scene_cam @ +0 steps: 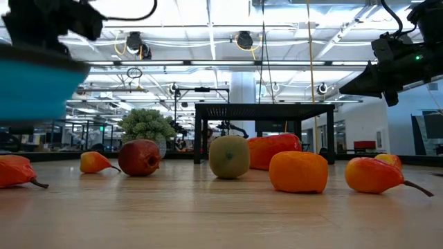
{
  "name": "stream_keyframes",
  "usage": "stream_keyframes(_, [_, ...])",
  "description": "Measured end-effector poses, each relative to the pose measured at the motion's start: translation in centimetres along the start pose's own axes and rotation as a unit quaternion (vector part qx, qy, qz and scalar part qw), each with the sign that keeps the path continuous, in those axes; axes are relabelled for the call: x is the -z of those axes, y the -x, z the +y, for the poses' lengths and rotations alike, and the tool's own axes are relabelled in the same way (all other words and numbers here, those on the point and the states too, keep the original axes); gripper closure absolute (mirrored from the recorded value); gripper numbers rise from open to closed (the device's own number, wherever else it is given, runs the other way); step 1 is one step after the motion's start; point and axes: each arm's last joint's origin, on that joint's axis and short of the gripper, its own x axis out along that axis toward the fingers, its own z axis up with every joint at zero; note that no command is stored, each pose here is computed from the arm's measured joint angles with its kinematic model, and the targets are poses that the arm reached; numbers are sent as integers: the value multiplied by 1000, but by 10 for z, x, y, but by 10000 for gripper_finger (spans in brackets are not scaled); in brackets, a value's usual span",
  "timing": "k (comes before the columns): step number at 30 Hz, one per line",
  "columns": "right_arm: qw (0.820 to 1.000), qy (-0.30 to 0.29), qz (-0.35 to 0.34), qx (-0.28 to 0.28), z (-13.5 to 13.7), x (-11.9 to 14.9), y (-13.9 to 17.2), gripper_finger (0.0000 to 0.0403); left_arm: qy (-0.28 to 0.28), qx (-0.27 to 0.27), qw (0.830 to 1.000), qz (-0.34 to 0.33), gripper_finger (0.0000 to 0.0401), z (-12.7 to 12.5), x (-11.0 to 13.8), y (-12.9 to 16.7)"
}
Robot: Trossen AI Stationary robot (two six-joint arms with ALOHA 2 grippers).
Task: Pick & Place Fruit
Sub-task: Put the blue strainer on the shelf
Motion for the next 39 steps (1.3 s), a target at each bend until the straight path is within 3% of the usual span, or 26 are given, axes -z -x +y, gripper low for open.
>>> stream_keyframes(5, [1000, 0, 0, 0, 0, 0, 0, 403, 37, 24, 998, -47, 399, -9, -6, 30])
stream_keyframes(9, [1000, 0, 0, 0, 0, 0, 0, 403, 34, 64, 992, -107, 400, -19, -14, 50])
stream_keyframes(14, [1000, 0, 0, 0, 0, 0, 0, 403, 15, 126, 966, -226, 400, -33, -34, 64])
stream_keyframes(18, [1000, 0, 0, 0, 0, 0, 0, 403, -19, 165, 936, -311, 400, -42, -47, 75])
stream_keyframes(24, [1000, 0, 0, 0, 0, 0, 0, 403, -96, 196, 861, -460, 400, -55, -62, 98])
stream_keyframes(29, [1000, 0, 0, 0, 0, 0, 0, 403, -172, 202, 765, -586, 401, -64, -68, 124])
stream_keyframes(34, [1000, 0, 0, 0, 0, 0, 0, 403, -238, 208, 677, -665, 401, -69, -68, 144])
stream_keyframes(36, [1000, 0, 0, 0, 0, 0, 0, 403, -246, 213, 653, -684, 401, -70, -67, 150])
stream_keyframes(39, [1000, 0, 0, 0, 0, 0, 0, 403, -225, 216, 635, -707, 400, -70, -67, 156])
